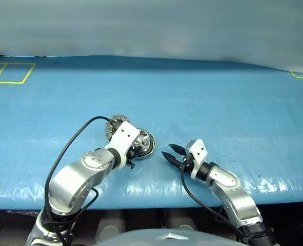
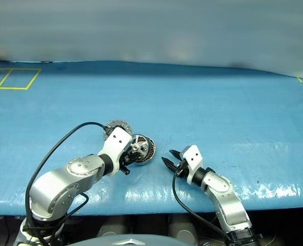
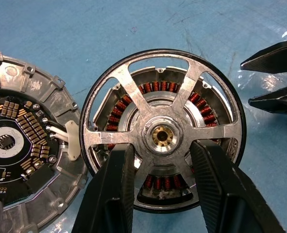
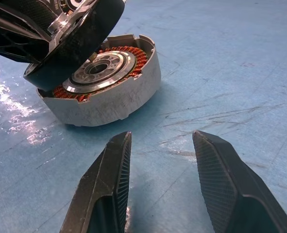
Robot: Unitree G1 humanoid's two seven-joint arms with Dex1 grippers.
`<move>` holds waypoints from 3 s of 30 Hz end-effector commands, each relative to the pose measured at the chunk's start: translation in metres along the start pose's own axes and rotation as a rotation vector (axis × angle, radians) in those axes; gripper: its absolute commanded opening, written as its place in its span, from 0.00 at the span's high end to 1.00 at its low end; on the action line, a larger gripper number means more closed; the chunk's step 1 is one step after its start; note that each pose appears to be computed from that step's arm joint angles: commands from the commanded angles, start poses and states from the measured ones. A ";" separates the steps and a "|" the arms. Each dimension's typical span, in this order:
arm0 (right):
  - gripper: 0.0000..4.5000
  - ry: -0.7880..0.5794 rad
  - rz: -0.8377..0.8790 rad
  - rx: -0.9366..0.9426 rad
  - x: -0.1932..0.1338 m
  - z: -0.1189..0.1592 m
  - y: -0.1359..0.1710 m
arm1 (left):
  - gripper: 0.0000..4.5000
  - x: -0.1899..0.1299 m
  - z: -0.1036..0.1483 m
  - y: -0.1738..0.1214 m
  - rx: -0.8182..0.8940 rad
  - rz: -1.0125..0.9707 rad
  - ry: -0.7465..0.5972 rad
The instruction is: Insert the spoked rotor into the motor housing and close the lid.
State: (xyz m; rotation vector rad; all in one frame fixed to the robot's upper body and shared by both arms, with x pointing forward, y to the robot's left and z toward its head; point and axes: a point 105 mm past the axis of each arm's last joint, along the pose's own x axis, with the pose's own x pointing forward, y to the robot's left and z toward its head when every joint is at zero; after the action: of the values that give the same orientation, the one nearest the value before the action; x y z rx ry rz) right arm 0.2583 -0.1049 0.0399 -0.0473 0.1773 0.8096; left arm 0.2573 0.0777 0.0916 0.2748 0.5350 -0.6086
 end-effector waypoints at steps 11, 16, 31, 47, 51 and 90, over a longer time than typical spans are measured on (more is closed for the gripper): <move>0.53 -0.050 -0.006 -0.044 0.000 0.013 0.000 | 0.16 0.004 0.004 -0.001 -0.006 -0.008 -0.014; 0.53 -0.044 -0.008 -0.041 0.000 0.011 0.000 | 0.01 0.001 0.017 -0.002 -0.007 -0.024 -0.078; 0.53 -0.042 0.000 -0.043 0.000 0.014 -0.001 | 0.14 -0.031 0.050 0.000 -0.058 -0.111 -0.400; 0.53 -0.068 0.025 -0.060 0.001 0.025 0.004 | 0.99 -0.085 0.030 0.089 -0.195 0.336 -0.779; 0.53 -0.076 0.047 -0.058 0.002 0.029 0.008 | 0.99 -0.089 0.001 0.095 -0.352 0.260 -0.782; 0.99 -0.065 -0.002 -0.053 0.000 0.024 0.008 | 1.00 -0.004 0.030 0.089 -0.028 -0.187 -0.712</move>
State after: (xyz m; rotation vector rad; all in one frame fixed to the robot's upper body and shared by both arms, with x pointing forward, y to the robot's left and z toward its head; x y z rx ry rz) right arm 0.2534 -0.0987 0.0518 -0.0582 0.1487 0.8065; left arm 0.3238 0.1485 0.1112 -0.0335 -0.0772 -0.7598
